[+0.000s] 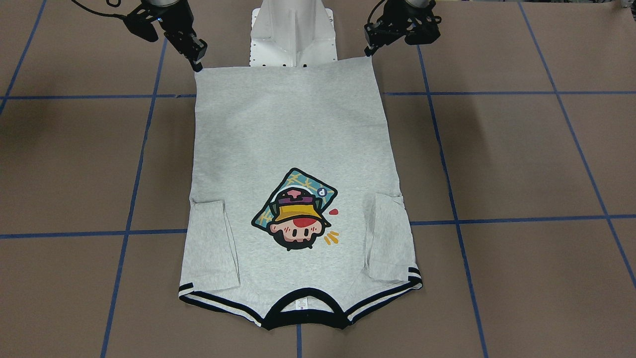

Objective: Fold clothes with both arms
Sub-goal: 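Lift the hem with both grippers and fold it up onto the collar, then open both grippers and raise them off the folded shirt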

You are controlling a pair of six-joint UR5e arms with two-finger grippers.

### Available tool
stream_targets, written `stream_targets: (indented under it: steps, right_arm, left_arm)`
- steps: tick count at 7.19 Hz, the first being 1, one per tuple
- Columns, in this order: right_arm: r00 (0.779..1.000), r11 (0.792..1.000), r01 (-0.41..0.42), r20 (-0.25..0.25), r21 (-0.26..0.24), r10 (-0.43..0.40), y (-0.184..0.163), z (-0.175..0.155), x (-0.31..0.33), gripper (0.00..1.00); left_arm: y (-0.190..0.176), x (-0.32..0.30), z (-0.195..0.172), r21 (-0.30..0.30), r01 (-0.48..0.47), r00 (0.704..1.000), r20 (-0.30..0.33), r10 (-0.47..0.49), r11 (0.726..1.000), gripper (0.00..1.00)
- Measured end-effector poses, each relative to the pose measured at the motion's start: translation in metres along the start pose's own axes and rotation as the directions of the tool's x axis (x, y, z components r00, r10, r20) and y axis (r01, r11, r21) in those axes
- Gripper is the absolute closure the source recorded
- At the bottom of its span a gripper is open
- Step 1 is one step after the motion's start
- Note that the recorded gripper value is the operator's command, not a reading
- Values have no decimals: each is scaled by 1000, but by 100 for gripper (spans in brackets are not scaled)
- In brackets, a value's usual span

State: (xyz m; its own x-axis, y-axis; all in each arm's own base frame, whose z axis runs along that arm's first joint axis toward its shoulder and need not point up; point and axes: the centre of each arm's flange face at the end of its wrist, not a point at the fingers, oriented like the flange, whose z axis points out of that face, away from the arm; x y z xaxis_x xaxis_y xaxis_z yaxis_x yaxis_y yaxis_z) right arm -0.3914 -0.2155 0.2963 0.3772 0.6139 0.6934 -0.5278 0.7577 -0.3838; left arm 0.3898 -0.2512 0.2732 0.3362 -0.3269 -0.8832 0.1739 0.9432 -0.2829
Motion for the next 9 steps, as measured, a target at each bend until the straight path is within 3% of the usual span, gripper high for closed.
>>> stream_targets:
  steps: [1,2,4,7,9]
  right_arm:
    - [999,999,17,34,41,-18,-19,4,-27,100]
    - [998,994,48,37,102,-52,-41,15,-59,100]
    - [992,967,124,-27,221,-121,-105,40,-118,100]
    - [982,926,174,-129,335,-138,-208,74,-183,100]
    - [981,913,174,-146,370,-128,-252,102,-212,100]
  left_arm:
    - [-44,16,4,81,-60,998,-13,61,995,100]
    - [-89,30,12,154,-106,994,-2,108,982,100]
    - [-173,51,26,263,-154,988,47,147,953,100]
    - [-267,63,28,357,-203,978,118,171,912,100]
    - [-311,56,33,393,-230,972,137,190,891,100]
